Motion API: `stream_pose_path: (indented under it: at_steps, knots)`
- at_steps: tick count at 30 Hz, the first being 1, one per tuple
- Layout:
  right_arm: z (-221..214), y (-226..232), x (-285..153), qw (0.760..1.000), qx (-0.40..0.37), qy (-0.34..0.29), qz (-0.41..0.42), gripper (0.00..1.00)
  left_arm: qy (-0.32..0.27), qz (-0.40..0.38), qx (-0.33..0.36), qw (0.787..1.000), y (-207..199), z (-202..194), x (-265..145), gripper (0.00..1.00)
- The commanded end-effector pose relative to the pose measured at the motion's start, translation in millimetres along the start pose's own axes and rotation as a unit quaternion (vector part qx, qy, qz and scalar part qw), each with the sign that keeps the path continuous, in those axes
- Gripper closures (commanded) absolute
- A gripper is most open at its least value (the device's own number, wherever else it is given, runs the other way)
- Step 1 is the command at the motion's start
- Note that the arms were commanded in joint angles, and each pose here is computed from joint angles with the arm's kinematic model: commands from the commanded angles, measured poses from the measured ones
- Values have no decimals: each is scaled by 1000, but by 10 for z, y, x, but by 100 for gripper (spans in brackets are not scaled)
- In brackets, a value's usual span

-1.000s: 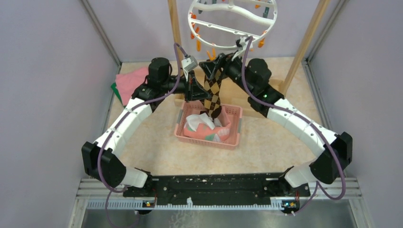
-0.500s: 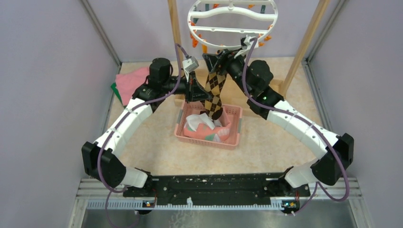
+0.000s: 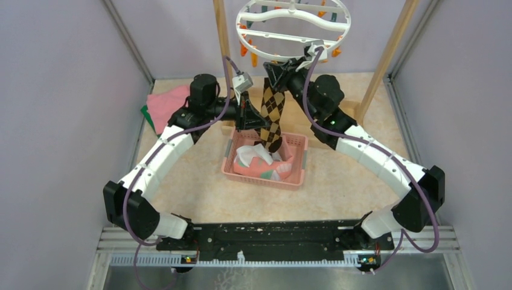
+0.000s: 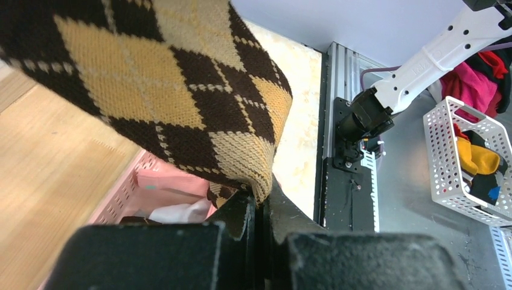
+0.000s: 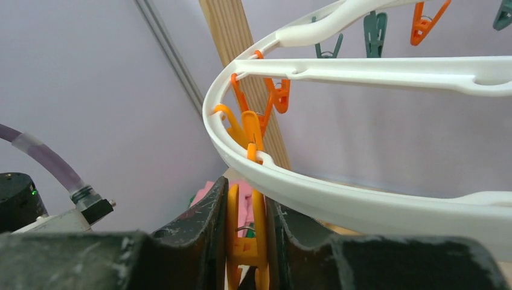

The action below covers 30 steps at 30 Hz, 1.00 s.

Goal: Remove the socks clipped to the hanger

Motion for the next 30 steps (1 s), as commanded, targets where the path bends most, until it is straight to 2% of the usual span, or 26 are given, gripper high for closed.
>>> stream_pose_path:
  at_steps: [1, 8, 9, 10, 12, 13, 14, 16, 20, 25, 28, 30]
  knots:
    - [309, 117, 55, 999, 6, -42, 10, 98, -15, 0, 44, 999, -130, 169, -83, 100]
    - [332, -29, 7, 999, -1, -29, -14, 100, 42, 59, 70, 995, 11, -299, -157, 100]
    - [318, -53, -11, 1000, -2, -24, -18, 97, 50, 64, 73, 994, 31, -391, -166, 100]
    - [276, -86, -34, 1000, -4, -16, -23, 85, 59, 69, 75, 993, 54, -490, -167, 100]
    - [201, -137, -96, 1000, -6, -3, -30, 49, 80, 80, 77, 991, 118, -679, -166, 100]
    - [165, -159, -146, 999, -7, 2, -33, 37, 92, 84, 74, 990, 153, -779, -166, 100]
    - [144, -185, -196, 999, -7, 4, -36, 27, 104, 87, 72, 988, 187, -874, -159, 96]
    - [71, -242, -312, 999, -4, 12, -44, 16, 128, 96, 69, 985, 262, -1059, -159, 85]
    - [-127, -348, -576, 997, 16, 41, -58, 3, 168, 121, 71, 976, 420, -1298, -175, 71]
    - [-494, -559, -1003, 991, 38, 88, -88, 1, 216, 168, 88, 958, 641, -1578, -234, 54]
    - [-806, -700, -1244, 985, 61, 121, -105, 1, 254, 182, 97, 945, 753, -1835, -275, 31]
    - [-1042, -756, -1365, 980, 73, 147, -108, 1, 274, 185, 98, 939, 794, -1960, -292, 3]
Point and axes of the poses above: each gripper's point midway between its finger pads, its own x axis out along the fingers, its own y axis along the line the jaws close on, z = x × y, the point moved 4 cm from there along -x, back along the fingers, and after that the axes turned 8 degrees about x, right-handed, at the moved point
